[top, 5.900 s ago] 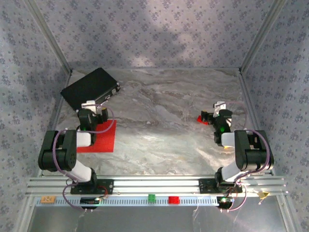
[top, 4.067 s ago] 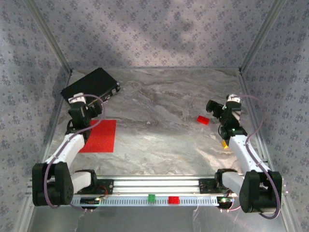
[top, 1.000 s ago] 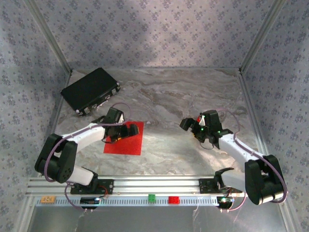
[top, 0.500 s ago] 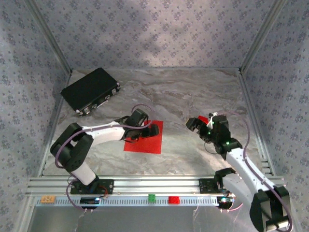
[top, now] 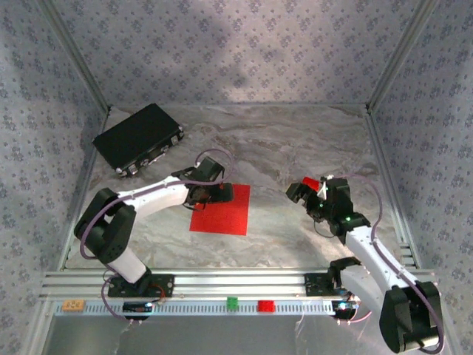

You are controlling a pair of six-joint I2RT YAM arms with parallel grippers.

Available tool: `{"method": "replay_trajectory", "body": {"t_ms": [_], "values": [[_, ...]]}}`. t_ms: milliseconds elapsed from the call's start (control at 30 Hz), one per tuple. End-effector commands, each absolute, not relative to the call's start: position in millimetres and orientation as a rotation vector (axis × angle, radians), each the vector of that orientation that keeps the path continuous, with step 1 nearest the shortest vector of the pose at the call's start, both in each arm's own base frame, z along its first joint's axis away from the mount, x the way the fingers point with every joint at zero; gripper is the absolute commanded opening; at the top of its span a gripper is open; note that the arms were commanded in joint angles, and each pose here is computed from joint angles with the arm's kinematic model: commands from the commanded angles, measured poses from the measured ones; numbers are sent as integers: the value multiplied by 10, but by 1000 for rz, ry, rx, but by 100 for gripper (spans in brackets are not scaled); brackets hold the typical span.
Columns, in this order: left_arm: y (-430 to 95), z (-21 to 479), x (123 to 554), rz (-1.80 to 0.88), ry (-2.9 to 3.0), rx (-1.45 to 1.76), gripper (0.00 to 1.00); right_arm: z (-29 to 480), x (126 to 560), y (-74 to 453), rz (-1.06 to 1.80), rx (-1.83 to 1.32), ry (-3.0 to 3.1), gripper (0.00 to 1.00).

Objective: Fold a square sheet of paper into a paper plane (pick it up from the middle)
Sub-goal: Move the square sheet of paper to the center of the table, then first fold the square sheet of paper in half at the center of the table.

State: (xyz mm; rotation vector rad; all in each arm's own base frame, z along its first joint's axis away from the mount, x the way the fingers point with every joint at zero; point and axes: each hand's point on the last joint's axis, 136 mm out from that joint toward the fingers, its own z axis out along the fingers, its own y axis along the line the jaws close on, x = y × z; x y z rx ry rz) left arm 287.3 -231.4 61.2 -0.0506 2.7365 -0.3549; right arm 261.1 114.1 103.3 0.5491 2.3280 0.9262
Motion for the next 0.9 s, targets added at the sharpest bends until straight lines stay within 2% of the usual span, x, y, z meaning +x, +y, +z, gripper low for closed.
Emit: {"method": "replay_trajectory", "body": {"t_ms": [0,233,533,867], "values": [[-2213,684,2812,-351,2725,-50,100,1133,2635,1210,946,527,2337,99],[-2251,637,2726,-451,2789,3,100,1090,2649,1263,922,525,2375,99],[-2230,453,2573,-218,2978,81,96,1033,2662,1353,882,506,2442,99],[-2378,380,2550,-105,3046,136,100,1052,2699,1402,874,470,2472,99]]}}
